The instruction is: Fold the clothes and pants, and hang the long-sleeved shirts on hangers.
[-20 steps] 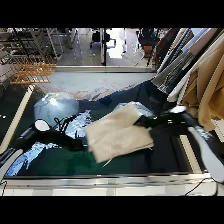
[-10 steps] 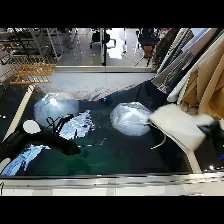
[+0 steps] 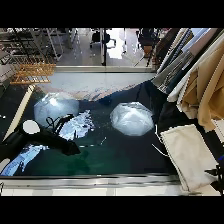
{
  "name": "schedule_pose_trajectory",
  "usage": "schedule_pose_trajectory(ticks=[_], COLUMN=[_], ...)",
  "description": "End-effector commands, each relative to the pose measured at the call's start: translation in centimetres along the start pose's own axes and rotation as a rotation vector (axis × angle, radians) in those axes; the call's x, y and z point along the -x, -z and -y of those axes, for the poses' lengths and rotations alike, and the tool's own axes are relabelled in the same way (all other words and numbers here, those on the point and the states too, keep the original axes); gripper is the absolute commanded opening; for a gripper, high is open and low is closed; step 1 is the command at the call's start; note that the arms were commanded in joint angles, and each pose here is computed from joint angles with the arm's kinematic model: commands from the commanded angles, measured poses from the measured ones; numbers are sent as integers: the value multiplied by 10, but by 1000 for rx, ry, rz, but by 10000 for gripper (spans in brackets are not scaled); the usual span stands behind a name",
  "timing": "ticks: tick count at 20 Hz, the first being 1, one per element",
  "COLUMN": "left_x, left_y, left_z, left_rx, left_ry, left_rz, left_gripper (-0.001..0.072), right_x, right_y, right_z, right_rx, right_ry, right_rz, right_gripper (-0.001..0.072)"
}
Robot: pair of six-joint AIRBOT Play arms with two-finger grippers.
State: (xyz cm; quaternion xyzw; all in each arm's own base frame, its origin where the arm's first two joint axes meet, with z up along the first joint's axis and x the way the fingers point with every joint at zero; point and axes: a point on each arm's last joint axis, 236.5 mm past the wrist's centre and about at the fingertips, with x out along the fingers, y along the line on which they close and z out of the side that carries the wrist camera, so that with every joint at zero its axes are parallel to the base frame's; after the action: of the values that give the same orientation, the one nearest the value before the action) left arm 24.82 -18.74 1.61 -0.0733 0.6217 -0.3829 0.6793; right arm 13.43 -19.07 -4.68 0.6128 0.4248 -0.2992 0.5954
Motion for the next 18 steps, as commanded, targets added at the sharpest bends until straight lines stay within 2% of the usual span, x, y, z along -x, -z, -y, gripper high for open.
schedule_pose_trajectory(ticks=[1,4,6,9,12,14,15,16,17,18], left_x=[5,38,72,125,162,184,192,199,202,204], left_y=[6,12,5,0,2,6,10,14,18,21], left_z=[-5,-33,-63,-108,-149,-173,-182,-188,-192,-195], left_rx=[-11,42,110,192,324,437,484,547,634,704], left_ry=[-30,-169,-319,-526,-611,-641,-651,-655,-649,-645], left_rz=[-34,-84,-55,9,122,214,245,274,300,325], left_gripper=[9,9,9,9,10,10,10,10,10,10], right_x=[37,107,126,84,9,-35,-51,-61,-66,-64], right_y=[-14,-54,-48,31,146,208,227,236,239,238], right_z=[-21,-82,-166,-259,-282,-286,-293,-305,-324,-345], right_rx=[21,209,469,908,1336,1588,1712,1815,1894,1923], right_ry=[-32,-85,-215,-287,-213,-172,-160,-151,-162,-197], right_rz=[46,228,281,153,-65,-80,-26,53,163,267], right_gripper=[465,465,465,469,461,460,421,263,65,14])
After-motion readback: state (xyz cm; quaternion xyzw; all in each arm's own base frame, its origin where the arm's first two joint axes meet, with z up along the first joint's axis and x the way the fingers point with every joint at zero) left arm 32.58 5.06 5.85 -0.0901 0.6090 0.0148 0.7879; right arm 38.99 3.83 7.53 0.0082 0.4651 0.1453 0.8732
